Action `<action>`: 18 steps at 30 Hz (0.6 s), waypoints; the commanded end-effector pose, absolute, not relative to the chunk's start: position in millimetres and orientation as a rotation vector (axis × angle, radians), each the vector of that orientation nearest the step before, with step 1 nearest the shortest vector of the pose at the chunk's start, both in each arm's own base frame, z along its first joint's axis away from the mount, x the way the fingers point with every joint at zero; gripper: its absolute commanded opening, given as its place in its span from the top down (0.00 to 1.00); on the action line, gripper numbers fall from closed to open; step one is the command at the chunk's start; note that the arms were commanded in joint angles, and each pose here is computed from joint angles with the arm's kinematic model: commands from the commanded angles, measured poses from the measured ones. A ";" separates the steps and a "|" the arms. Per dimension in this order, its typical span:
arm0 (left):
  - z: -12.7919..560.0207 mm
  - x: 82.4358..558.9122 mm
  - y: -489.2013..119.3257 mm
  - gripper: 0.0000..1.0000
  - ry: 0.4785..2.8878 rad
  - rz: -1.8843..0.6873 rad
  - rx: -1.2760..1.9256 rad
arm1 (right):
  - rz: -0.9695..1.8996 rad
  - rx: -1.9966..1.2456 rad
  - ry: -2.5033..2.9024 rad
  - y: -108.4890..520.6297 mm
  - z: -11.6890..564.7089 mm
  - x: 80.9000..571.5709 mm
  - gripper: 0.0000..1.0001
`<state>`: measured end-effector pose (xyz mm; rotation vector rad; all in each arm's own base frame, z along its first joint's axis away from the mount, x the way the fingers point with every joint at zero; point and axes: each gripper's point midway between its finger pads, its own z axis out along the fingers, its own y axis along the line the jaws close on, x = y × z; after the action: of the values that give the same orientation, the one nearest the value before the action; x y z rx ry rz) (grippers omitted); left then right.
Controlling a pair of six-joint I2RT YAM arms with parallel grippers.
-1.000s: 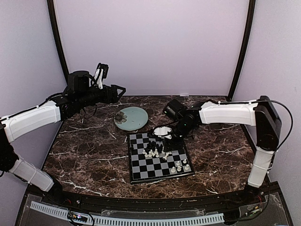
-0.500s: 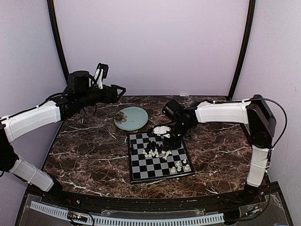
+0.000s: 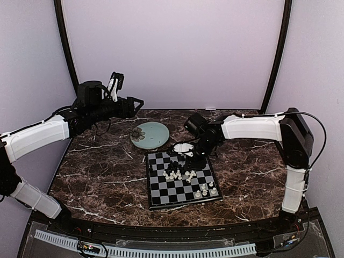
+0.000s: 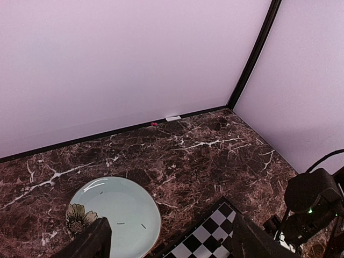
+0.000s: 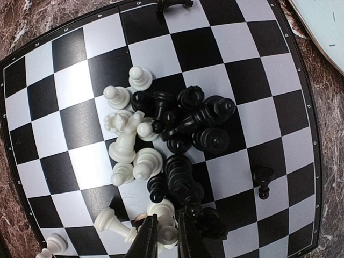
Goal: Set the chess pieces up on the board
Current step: Pick up the queen from the chessboard, then place the queen at d1.
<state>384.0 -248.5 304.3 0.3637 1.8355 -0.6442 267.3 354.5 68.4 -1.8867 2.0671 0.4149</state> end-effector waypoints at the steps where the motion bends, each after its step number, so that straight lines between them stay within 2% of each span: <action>1: 320.2 376.8 -246.3 0.21 1.800 -0.657 0.369 | 0.440 -1.868 2.038 350.8 97.6 262.4 0.86; 8: 318.7 377.0 -247.9 0.20 1.804 -0.666 0.370 | 0.572 -1.911 1.973 353.0 129.0 226.4 0.86; 18: 318.3 377.0 -247.5 0.20 1.805 -0.664 0.369 | 0.658 -2.102 1.869 381.5 106.4 169.3 0.86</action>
<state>383.9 -248.6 304.3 0.3640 1.8355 -0.6445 191.8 372.9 119.3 -2.0284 1.8899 0.5953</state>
